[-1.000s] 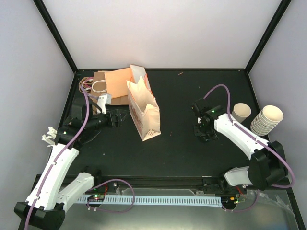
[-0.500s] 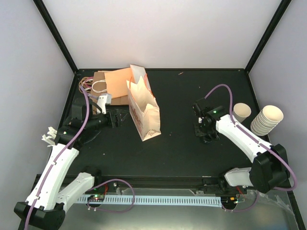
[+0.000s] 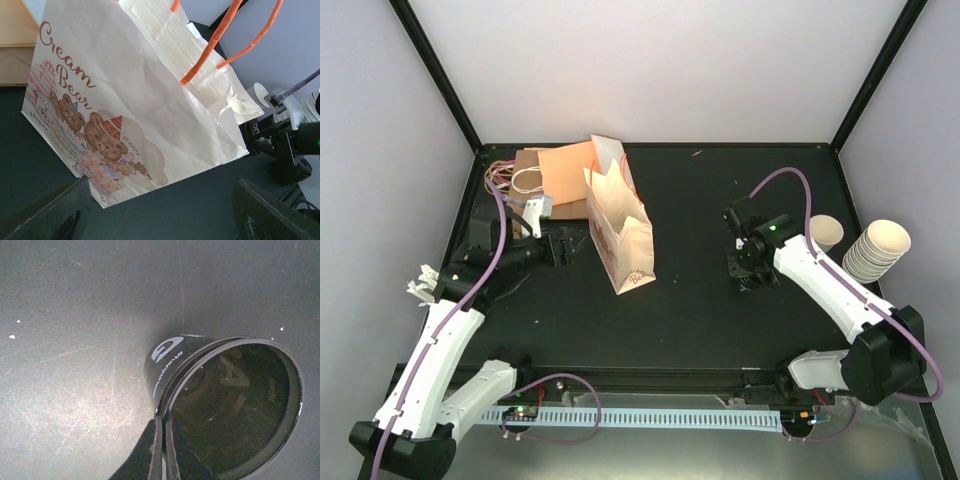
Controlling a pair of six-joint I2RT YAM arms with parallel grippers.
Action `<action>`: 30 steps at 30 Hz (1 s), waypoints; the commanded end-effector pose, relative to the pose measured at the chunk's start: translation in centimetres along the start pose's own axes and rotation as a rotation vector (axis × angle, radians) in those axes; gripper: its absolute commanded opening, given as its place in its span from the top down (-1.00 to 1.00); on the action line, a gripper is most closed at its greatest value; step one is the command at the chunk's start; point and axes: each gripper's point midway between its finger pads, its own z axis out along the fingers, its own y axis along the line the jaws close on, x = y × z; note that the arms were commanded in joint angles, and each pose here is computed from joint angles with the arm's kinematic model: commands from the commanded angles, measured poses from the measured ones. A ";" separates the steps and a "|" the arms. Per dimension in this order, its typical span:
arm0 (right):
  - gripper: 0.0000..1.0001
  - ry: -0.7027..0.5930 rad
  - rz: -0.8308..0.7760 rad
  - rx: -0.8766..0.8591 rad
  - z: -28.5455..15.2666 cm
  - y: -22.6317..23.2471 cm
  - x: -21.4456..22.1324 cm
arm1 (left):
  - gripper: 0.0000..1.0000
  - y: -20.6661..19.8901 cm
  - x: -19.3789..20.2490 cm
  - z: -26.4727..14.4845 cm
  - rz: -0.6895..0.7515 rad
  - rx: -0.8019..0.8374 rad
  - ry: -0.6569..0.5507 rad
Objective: Pack the takeout coffee
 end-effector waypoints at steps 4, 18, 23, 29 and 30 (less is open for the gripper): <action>0.95 -0.033 -0.016 0.033 -1.5 -0.4 -0.6 | -0.59 -0.6 -0.4 -0.7 0.025 0.016 -0.025; 0.96 -0.033 -0.056 0.080 -2.4 -0.2 -1.5 | -0.60 -0.6 -0.4 -0.9 0.030 0.011 -0.028; 0.96 -0.051 -0.067 0.088 -3.6 0.0 -2.1 | -0.59 -0.6 -0.5 -1.0 0.036 0.008 -0.030; 0.97 -0.081 -0.081 0.083 -6.2 0.2 -2.9 | -0.59 -0.6 -0.6 -1.0 0.037 0.004 -0.032; 0.97 -0.088 -0.084 0.081 -6.8 0.2 -3.0 | -0.59 -0.6 -0.6 -1.0 0.037 0.004 -0.032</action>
